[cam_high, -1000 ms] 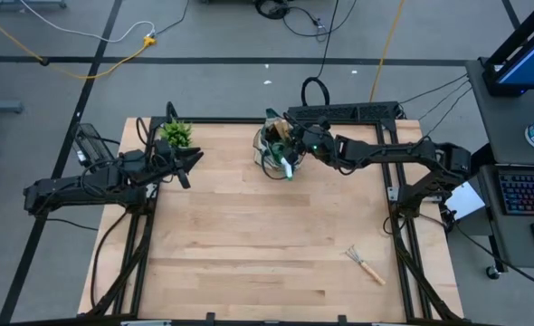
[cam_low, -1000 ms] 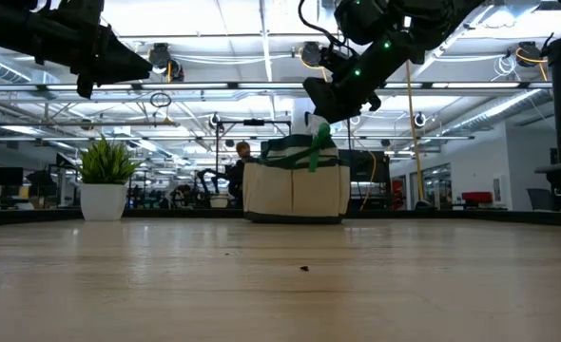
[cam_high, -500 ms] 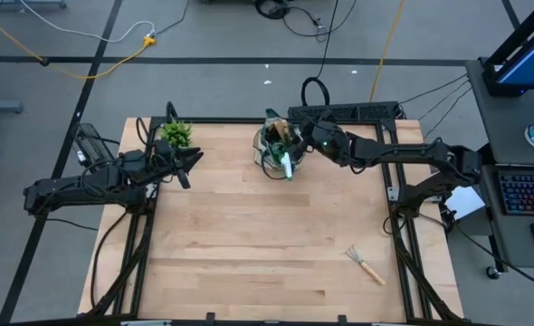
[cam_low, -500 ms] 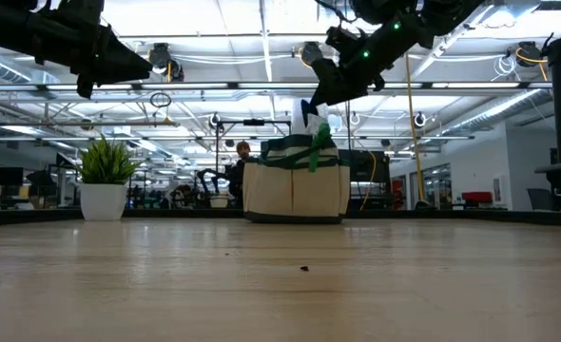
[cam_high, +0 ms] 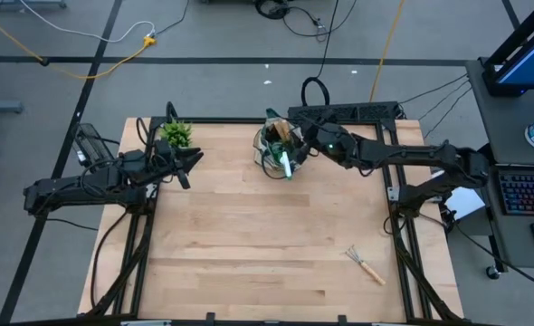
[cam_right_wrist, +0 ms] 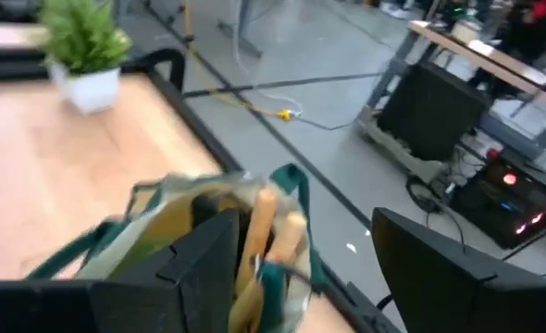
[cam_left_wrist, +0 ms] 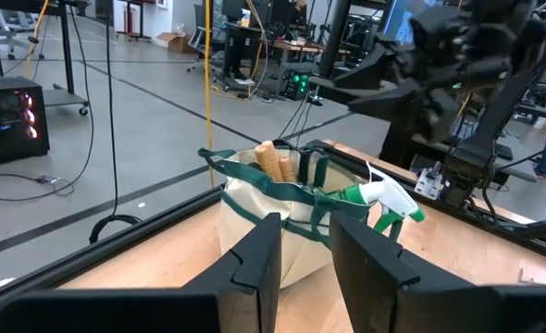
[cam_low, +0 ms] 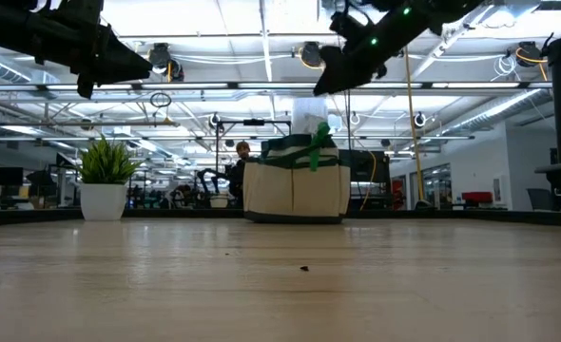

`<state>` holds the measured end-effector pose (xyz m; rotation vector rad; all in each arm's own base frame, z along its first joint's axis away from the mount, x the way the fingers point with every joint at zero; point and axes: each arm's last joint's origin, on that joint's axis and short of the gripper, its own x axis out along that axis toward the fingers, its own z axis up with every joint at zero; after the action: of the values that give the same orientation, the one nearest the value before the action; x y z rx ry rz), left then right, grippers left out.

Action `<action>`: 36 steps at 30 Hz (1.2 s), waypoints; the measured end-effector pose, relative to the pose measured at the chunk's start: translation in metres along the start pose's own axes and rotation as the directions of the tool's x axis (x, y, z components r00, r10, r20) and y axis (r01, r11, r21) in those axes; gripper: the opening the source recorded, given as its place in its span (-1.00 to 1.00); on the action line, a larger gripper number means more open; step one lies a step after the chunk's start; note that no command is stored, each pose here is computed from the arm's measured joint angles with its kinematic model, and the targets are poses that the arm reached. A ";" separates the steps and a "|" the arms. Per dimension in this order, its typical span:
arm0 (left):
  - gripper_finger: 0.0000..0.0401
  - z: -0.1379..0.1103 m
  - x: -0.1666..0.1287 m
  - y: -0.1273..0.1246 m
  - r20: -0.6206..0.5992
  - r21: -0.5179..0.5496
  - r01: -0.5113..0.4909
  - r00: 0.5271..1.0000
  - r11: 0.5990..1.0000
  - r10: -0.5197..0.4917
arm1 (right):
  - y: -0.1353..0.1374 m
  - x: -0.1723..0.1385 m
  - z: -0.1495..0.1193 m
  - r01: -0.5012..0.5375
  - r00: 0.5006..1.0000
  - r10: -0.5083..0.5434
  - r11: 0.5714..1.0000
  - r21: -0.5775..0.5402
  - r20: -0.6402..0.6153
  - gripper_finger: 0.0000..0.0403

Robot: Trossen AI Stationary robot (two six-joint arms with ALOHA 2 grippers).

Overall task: Pick & Place Garden tools in Gardening bag
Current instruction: Put the brown hand rake into the gardening bag

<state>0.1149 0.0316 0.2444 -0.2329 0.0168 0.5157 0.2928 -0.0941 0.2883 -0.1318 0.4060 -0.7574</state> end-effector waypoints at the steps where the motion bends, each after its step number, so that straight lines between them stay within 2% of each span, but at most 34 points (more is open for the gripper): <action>1: -0.50 0.000 0.000 0.000 0.000 0.000 0.000 1.000 1.000 0.000 | 0.000 -0.006 0.001 -0.011 1.000 0.011 1.000 -0.013 -0.005 0.20; 6: -0.50 0.000 0.000 0.000 0.000 0.003 0.000 1.000 1.000 0.000 | 0.000 -0.045 0.003 -0.154 0.986 0.151 0.987 -0.036 -0.072 0.20; 10: -0.50 0.000 0.000 0.000 0.000 0.004 0.000 1.000 1.000 0.000 | 0.003 -0.081 -0.005 -0.307 0.938 0.296 0.951 -0.035 -0.178 0.20; 14: -0.50 0.000 0.000 0.000 0.001 0.014 0.000 1.000 1.000 0.000 | 0.008 -0.112 -0.016 -0.444 0.856 0.420 0.896 -0.012 -0.300 0.20; 19: -0.50 0.000 0.000 0.000 0.000 0.029 -0.001 1.000 1.000 0.001 | 0.022 -0.139 -0.029 -0.591 0.718 0.550 0.805 0.043 -0.427 0.20; 26: -0.50 0.000 0.000 0.000 0.000 0.031 -0.001 1.000 1.000 0.001 | 0.042 -0.167 -0.045 -0.724 0.559 0.603 0.689 0.020 -0.569 0.20; 31: -0.50 0.000 0.000 0.000 0.000 0.031 0.000 1.000 1.000 0.000 | 0.047 -0.185 -0.054 -0.782 0.496 0.595 0.623 -0.027 -0.632 0.20; 36: -0.50 0.000 0.000 0.000 0.000 0.031 0.000 1.000 1.000 0.000 | 0.051 -0.202 -0.062 -0.838 0.412 0.590 0.544 -0.035 -0.694 0.20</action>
<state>0.1149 0.0316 0.2444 -0.2029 0.0247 0.5156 0.1681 0.0840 0.2813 -0.0499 1.1706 0.2409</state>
